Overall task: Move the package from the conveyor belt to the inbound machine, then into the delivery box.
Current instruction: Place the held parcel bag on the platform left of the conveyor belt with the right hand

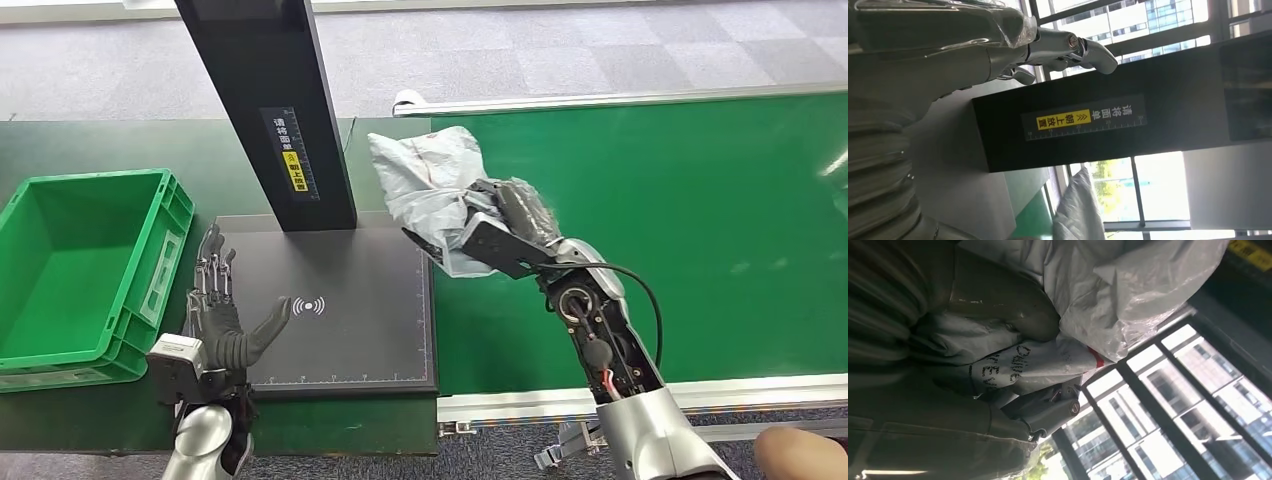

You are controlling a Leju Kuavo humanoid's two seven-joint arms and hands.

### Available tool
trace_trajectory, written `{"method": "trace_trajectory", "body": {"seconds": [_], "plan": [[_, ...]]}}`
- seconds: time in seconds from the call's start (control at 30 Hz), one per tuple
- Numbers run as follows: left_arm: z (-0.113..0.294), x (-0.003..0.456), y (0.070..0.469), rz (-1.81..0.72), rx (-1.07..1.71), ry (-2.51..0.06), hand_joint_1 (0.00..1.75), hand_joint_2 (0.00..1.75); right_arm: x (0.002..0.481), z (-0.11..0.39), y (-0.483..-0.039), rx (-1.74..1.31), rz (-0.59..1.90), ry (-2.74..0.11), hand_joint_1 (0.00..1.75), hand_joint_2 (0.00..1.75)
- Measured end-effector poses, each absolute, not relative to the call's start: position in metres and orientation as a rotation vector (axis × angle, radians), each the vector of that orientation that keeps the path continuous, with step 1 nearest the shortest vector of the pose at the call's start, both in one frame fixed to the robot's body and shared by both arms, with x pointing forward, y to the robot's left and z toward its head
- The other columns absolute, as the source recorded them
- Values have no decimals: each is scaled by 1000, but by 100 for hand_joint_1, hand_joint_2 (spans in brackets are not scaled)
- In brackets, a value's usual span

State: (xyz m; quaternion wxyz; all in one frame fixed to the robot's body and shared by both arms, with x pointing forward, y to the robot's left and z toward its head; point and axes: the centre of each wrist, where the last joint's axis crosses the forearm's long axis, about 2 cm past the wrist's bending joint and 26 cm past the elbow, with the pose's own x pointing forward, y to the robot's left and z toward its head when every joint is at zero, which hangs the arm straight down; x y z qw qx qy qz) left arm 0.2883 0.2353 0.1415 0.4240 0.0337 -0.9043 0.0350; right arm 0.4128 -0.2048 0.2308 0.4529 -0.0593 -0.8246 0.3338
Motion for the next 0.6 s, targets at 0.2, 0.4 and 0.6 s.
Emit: {"method": "trace_trajectory", "body": {"seconds": [0.2, 0.4, 0.6], "plan": [[144, 292, 243, 112, 136, -2266, 0, 175, 418, 236, -142, 43, 944, -1980, 175, 175], [144, 293, 249, 130, 163, -2261, 0, 175, 411, 235, -102, 150, 1014, -1940, 175, 175], [144, 289, 254, 144, 173, -2263, 0, 175, 401, 226, -77, 275, 1055, -1891, 175, 175]]}}
